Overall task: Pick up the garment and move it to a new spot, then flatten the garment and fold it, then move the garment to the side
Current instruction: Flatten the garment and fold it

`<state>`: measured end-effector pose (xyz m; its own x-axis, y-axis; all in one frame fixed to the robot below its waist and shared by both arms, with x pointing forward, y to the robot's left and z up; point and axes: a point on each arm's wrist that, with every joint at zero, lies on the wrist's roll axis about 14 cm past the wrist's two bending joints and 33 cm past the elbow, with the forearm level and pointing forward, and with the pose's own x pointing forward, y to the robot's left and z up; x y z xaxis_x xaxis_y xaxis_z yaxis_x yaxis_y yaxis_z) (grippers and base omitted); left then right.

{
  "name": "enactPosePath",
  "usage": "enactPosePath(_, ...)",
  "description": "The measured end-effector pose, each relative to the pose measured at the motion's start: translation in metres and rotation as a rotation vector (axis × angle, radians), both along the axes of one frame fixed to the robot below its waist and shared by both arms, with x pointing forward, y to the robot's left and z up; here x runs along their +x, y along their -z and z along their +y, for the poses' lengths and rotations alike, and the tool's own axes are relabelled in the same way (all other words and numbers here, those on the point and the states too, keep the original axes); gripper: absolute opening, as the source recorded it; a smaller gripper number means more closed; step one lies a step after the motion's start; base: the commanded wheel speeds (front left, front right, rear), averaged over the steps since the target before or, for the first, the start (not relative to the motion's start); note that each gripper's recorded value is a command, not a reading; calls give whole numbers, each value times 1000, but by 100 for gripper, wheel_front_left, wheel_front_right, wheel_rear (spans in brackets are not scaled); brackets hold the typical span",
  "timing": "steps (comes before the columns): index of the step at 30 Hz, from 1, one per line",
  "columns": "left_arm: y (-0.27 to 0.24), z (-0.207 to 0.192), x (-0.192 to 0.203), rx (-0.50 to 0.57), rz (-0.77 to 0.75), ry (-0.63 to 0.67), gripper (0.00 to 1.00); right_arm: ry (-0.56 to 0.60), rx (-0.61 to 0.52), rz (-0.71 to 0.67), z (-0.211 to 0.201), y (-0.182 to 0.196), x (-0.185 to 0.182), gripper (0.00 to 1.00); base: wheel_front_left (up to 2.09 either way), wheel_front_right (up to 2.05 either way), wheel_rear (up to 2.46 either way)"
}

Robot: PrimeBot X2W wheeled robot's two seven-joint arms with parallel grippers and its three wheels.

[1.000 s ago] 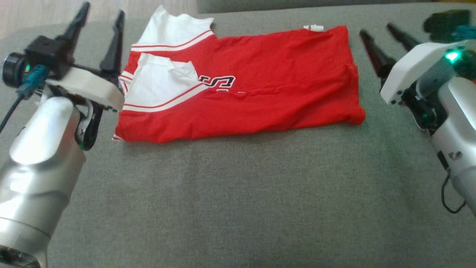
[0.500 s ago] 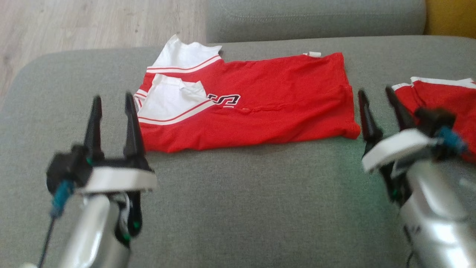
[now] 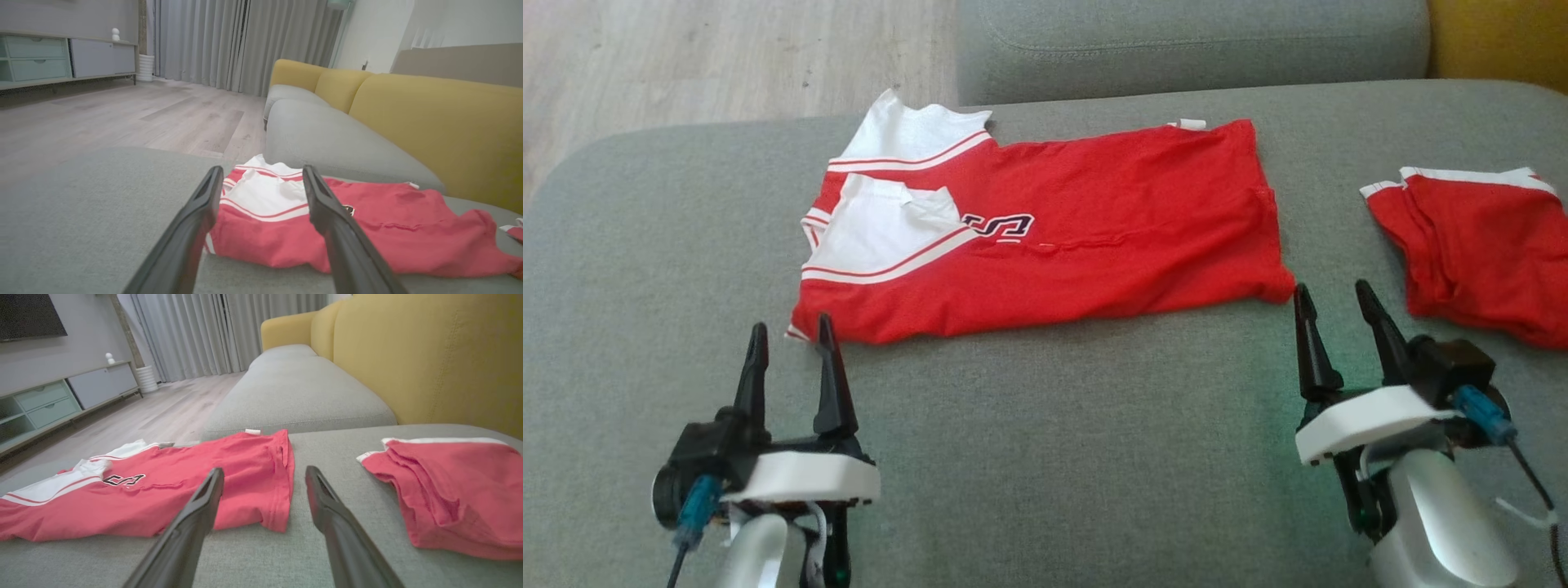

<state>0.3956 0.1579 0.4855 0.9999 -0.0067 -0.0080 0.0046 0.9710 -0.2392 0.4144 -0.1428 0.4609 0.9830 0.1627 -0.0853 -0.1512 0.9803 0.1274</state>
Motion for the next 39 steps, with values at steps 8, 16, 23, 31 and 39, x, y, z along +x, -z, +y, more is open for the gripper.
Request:
enactPosePath(8, 45, 2, 27, 8, 196, -9, 100, 0, 0, -10, -1, -6, 4, 100, 0, 0, 0)
enactPosePath(16, 86, 21, 47, 47, 376, -65, 100, 12, 11, 9, -6, 1, 8, 100, 0, 0, 0)
enactPosePath(23, 124, 22, 39, 71, 527, -44, 100, 26, 43, 8, -9, 1, 15, 100, 0, 0, 0)
enactPosePath(31, 130, 21, 45, 73, 570, -20, 99, 9, 42, -2, -3, -2, 20, 100, 0, 0, 0)
enactPosePath(39, 103, 23, 54, 44, 406, -28, 0, 6, 19, 40, -4, 5, 20, 100, 0, 0, 0)
